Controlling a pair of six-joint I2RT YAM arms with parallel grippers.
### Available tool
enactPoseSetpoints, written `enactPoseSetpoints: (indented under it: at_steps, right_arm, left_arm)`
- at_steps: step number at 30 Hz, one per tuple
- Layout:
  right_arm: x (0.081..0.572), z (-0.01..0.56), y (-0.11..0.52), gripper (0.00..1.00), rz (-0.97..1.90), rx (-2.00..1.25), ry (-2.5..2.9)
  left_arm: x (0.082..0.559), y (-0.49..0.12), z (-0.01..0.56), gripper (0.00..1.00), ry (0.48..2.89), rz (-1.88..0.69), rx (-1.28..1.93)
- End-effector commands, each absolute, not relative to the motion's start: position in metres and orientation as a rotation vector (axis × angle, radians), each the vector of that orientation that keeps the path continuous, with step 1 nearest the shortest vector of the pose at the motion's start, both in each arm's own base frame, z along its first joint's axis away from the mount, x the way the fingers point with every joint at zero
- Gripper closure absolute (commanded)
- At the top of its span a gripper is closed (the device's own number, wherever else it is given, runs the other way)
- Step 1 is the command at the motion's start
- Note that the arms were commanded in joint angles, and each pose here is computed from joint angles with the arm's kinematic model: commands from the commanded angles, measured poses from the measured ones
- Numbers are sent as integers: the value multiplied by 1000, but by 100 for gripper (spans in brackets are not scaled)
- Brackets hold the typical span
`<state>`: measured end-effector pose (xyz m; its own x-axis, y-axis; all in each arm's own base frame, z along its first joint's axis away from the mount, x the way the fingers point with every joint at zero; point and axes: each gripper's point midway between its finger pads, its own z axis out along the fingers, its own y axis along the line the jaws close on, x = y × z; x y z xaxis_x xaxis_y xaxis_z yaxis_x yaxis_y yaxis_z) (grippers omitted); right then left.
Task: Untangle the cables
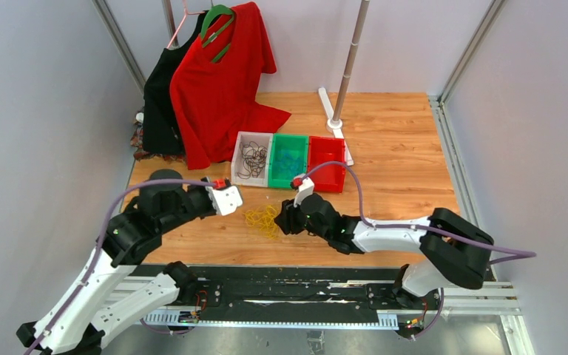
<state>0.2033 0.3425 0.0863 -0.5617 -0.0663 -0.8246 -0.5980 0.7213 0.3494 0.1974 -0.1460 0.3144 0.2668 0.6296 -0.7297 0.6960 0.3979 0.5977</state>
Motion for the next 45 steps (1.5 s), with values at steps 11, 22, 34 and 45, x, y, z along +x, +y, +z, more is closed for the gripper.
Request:
enactPoseSetpoints:
  at_steps: [11,22,34,45]
  right_arm:
    - [202,127,361,99,904,-538,1895]
    - [220,105,347,84,791,-450,1983]
    - [258,72,377,58,805,-372,2022]
    - [267,66,383,93,878,-328,2010]
  left_arm:
    - [153,-146,183,19,1556,-230,1756]
    - [205,-209,151,32,1528,-349,1850]
    - [240,-214,84,33,1720,-281,1681]
    - [251,-200,67,99,1767,-315,1709]
